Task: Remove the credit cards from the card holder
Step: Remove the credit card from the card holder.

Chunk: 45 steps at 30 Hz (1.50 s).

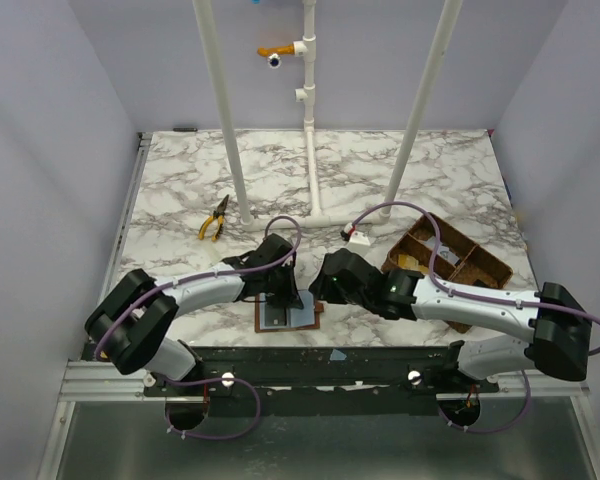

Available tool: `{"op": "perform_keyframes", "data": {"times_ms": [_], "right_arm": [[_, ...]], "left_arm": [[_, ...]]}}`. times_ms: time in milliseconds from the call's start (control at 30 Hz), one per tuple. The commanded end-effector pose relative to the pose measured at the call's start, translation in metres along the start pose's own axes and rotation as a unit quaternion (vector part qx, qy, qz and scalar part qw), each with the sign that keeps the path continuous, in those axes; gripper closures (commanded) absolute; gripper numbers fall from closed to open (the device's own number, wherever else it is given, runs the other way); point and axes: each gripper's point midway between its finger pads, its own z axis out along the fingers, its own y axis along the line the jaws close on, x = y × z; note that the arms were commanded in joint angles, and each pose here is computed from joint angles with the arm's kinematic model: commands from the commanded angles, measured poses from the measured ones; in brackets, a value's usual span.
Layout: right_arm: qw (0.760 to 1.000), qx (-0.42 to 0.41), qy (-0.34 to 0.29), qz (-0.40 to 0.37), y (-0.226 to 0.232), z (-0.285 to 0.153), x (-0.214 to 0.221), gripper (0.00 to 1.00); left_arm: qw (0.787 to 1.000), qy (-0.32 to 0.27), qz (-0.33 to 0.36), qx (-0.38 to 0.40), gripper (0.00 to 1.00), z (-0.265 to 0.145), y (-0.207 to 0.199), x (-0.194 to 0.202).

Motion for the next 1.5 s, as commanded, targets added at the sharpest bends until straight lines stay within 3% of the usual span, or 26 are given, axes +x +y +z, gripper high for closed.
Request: {"op": "perform_keyframes", "data": {"times_ms": [0, 200, 567, 933, 1467], "right_arm": [[1.000, 0.012, 0.015, 0.002, -0.008, 0.007, 0.010, 0.62], [0.999, -0.017, 0.036, -0.001, 0.011, 0.018, 0.018, 0.62], [0.994, -0.054, 0.089, -0.011, 0.043, 0.050, 0.040, 0.62], [0.989, -0.062, 0.137, 0.002, 0.041, 0.081, 0.070, 0.62], [0.989, -0.062, 0.132, 0.037, 0.018, 0.089, 0.071, 0.64]], "left_arm": [[0.999, -0.026, 0.014, 0.021, 1.00, -0.013, -0.020, -0.015], [0.997, -0.076, 0.017, -0.008, 0.99, -0.046, -0.001, -0.026], [0.992, -0.115, -0.014, -0.048, 0.98, -0.072, 0.055, -0.024], [0.993, -0.097, -0.019, -0.071, 0.98, -0.057, 0.076, -0.016], [0.995, -0.073, -0.030, -0.064, 1.00, -0.040, 0.082, -0.006]]}}
